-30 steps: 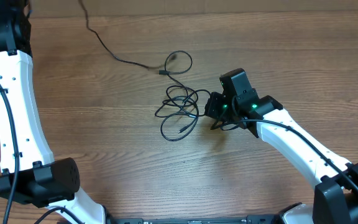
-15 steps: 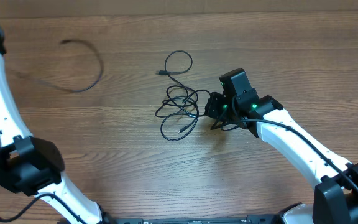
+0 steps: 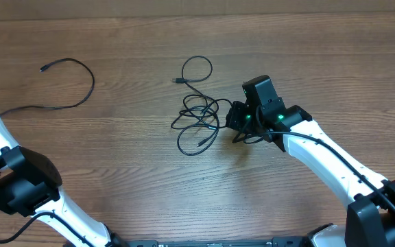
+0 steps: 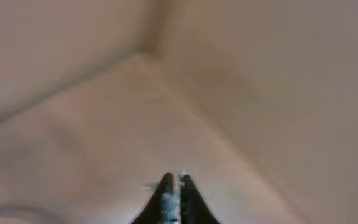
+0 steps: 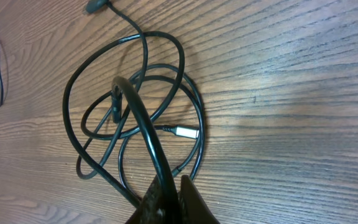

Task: Untangle cables

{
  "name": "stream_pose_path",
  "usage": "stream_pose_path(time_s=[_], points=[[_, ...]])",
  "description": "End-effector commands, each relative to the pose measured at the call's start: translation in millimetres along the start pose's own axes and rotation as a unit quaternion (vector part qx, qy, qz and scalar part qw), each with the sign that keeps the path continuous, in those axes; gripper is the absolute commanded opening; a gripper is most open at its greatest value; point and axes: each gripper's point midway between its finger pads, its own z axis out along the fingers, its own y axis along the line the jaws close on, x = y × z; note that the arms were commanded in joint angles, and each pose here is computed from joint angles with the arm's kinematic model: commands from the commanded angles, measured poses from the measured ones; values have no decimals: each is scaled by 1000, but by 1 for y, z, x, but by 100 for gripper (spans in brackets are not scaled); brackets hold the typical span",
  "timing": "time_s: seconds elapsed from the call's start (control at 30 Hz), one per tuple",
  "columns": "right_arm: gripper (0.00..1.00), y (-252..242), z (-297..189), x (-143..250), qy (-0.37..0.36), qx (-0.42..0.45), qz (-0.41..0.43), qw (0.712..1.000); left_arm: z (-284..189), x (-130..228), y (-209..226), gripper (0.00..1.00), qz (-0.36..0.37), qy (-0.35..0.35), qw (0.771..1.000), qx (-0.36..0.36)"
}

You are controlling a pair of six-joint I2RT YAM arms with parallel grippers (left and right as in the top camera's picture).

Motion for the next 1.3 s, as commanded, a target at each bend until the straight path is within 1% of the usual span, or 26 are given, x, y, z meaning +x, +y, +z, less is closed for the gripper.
stream_pose_path(time_s=[0.0, 0.03, 0.07, 0.1, 0.13, 0.2, 0.23, 0.27, 0.33, 0.37, 0.43, 0.47, 0.53, 0.63, 0.7, 0.73, 0.8, 0.87, 0.93, 1.0, 1.03, 1.1, 1.13, 1.23, 1.27], points=[[8, 0, 0, -2, -1, -1, 1, 1000, -6, 20, -54, 11, 16, 49, 990, 132], [11, 0, 0, -2, -1, -1, 1, 1000, -5, 26, -48, 13, 13, 59, 992, 108], [14, 0, 0, -2, -1, -1, 1, 1000, -3, 33, -41, 23, 13, 67, 994, 83], [16, 0, 0, -2, -1, -1, 1, 1000, -2, 40, -31, 37, 13, 75, 996, 51], [18, 0, 0, -2, -2, -2, 1, 1000, 0, 49, -17, 39, 18, 88, 996, 10], [25, 1, 0, -3, -3, -3, 0, 1000, 1, 69, 8, 40, 46, 117, 990, -60], [30, 1, 0, -3, -4, -3, 0, 1000, 2, 79, 17, 40, 66, 133, 985, -84], [39, 2, 0, -3, -5, -4, 0, 1000, 5, 90, 27, 41, 90, 150, 979, -104], [79, 2, 0, -3, -5, -4, 0, 1000, 13, 110, 44, 50, 142, 189, 963, -130], [100, 2, 0, -3, -5, -4, 0, 1000, 16, 118, 52, 61, 160, 205, 955, -140], [100, 0, 0, -3, -6, 1, 1, 1000, 25, 134, 70, 79, 170, 234, 942, -169], [100, -2, 0, -3, -7, 4, 1, 1000, 28, 142, 77, 83, 164, 246, 938, -178], [100, -4, 0, -4, -8, 9, 6, 1000, 35, 159, 92, 82, 127, 270, 934, -199], [100, -4, 0, -5, -11, 10, 24, 1000, 37, 189, 108, 84, 31, 306, 922, -236], [100, -3, 0, -6, -12, 7, 31, 999, 35, 211, 109, 97, -30, 339, 908, -243], [100, -2, 0, -7, -15, 6, 30, 999, 33, 221, 107, 98, -47, 359, 901, -238], [100, -2, 0, -8, -18, 6, 30, 999, 33, 231, 103, 98, -60, 380, 895, -226], [100, -1, 0, -9, -19, 4, 29, 999, 32, 232, 104, 98, -61, 380, 893, -231], [100, 0, 0, -9, -20, 3, 29, 999, 33, 227, 112, 97, -66, 362, 893, -258], [100, 0, 0, -10, -21, 1, 29, 999, 33, 220, 122, 90, -72, 335, 893, -292], [100, 0, 0, -10, -21, 2, 29, 999, 35, 218, 127, 88, -79, 326, 892, -303], [100, 0, 0, -10, -21, 2, 29, 999, 40, 217, 128, 88, -91, 319, 894, -301], [100, 0, 0, -10, -21, 2, 29, 999, 43, 218, 129, 85, -94, 318, 895, -298], [100, 0, 0, -10, -21, 2, 29, 999, 54, 226, 129, 86, -101, 320, 894, -296], [100, 1, 0, -11, -23, 0, 28, 999, 57, 231, 128, 91, -103, 325, 894, -292]])
